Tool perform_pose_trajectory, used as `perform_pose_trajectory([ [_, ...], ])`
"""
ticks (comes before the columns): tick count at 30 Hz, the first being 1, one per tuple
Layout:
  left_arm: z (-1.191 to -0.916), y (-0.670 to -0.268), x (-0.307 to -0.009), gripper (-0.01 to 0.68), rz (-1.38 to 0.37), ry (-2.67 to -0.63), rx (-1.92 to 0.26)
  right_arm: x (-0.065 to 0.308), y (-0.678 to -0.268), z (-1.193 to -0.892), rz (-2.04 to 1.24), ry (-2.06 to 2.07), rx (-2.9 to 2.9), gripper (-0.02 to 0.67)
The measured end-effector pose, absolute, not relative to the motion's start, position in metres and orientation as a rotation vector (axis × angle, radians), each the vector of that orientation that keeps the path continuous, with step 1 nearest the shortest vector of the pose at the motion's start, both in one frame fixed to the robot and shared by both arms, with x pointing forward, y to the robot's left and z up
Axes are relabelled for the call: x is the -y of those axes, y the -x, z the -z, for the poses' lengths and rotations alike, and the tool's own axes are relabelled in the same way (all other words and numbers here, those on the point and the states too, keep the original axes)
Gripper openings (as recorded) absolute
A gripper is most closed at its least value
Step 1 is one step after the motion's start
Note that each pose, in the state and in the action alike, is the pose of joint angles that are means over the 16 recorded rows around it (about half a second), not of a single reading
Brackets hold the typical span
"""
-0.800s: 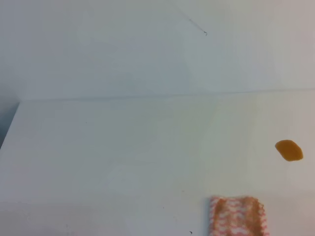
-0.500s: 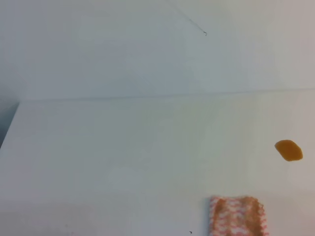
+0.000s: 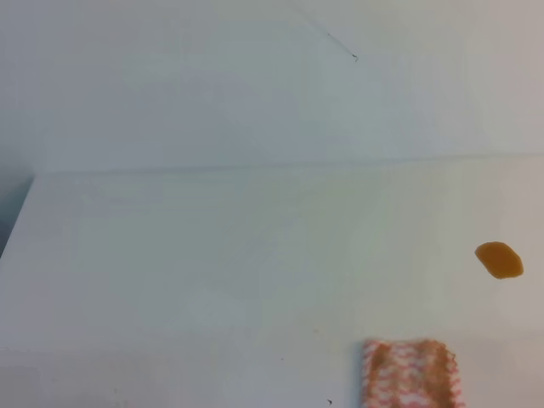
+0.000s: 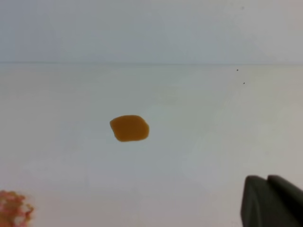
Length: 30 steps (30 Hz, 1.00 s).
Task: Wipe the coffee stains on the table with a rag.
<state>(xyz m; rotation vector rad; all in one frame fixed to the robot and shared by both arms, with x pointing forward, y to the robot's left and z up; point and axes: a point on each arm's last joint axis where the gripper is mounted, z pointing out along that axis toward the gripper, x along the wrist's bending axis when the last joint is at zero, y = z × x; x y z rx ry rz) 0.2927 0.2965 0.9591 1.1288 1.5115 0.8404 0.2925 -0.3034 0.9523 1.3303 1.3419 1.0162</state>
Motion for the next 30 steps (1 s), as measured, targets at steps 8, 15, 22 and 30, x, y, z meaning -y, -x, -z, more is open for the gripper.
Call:
perform_pose_trajectory([
  [8, -0.9591, -0.2927, -0.2965, -0.001, -0.84, -1.129, -1.512, 0.3034, -0.2925, -0.9524, -1.016, -1.329, -1.342, -0.003],
  [15, -0.9583, -0.2927, -0.2965, -0.001, -0.84, -1.129, -1.512, 0.3034, -0.2925, -0.9528, -1.015, -1.331, -1.343, -0.003],
  [22, -0.9583, -0.2927, -0.2965, -0.001, -0.84, -1.129, -1.512, 0.3034, -0.2925, -0.9528, -1.015, -1.331, -1.343, -0.003],
  [30, -0.9583, -0.2927, -0.2965, -0.001, -0.84, -1.129, -1.512, 0.3034, -0.2925, -0.9529, -1.016, -1.33, -1.342, -0.003],
])
